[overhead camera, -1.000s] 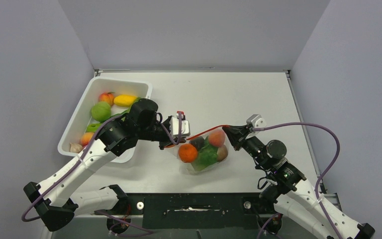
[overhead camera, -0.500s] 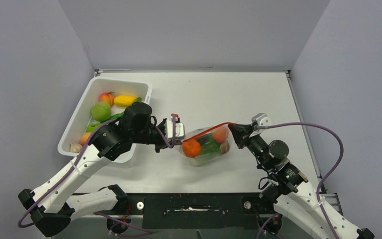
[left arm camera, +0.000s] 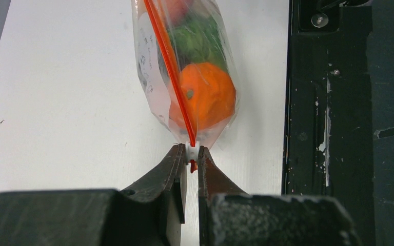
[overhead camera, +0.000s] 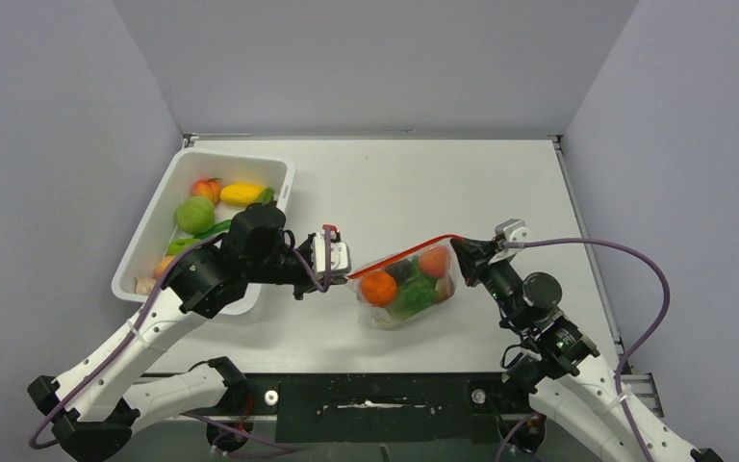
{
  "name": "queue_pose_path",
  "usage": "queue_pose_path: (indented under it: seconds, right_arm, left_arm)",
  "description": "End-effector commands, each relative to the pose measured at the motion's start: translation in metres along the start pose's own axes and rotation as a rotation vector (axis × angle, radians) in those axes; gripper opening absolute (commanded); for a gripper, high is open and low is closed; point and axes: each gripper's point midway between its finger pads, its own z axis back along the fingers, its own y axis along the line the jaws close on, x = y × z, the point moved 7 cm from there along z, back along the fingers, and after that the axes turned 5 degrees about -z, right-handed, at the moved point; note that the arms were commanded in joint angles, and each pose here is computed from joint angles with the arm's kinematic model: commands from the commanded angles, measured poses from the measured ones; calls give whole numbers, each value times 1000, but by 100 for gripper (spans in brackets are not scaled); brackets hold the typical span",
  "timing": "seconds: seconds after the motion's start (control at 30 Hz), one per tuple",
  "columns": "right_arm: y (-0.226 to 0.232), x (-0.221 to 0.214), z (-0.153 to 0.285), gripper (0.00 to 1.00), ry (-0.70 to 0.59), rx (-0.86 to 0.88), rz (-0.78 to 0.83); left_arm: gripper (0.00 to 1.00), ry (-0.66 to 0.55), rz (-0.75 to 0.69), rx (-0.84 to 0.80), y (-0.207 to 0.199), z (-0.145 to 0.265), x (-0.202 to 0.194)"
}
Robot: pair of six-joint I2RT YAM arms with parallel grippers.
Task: Place the food in the zip-top bag and seal the zipper
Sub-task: Zip the zipper food storage bag at the center of the board, then place the zipper food storage bag at the center of the board.
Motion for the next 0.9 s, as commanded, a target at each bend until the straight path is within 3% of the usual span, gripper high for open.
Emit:
queue_pose_path:
  seconds: [0.0,0.17,0.33,0.53,0.87]
  right_arm:
    - [-28,16,7,0,-70,-226,8]
    - [-29,15,17,0,-48,-257,-54]
    - [-23,18,30,0,-59,-229,-162]
    - [-32,-2,15,0,-37,-291,-123]
    - [-40,-7,-24,0,14,-299,14]
  left_arm:
    - [0,-6,15,-15,-12,13,-3]
    - [0,-42,50,-30,-15,9,-3]
    - [0,-178,129,-95,-25,-5,1]
    - [0,-100,227,-4,-12,-31,-35]
    - [1,-45,396,176,28,-38,-56]
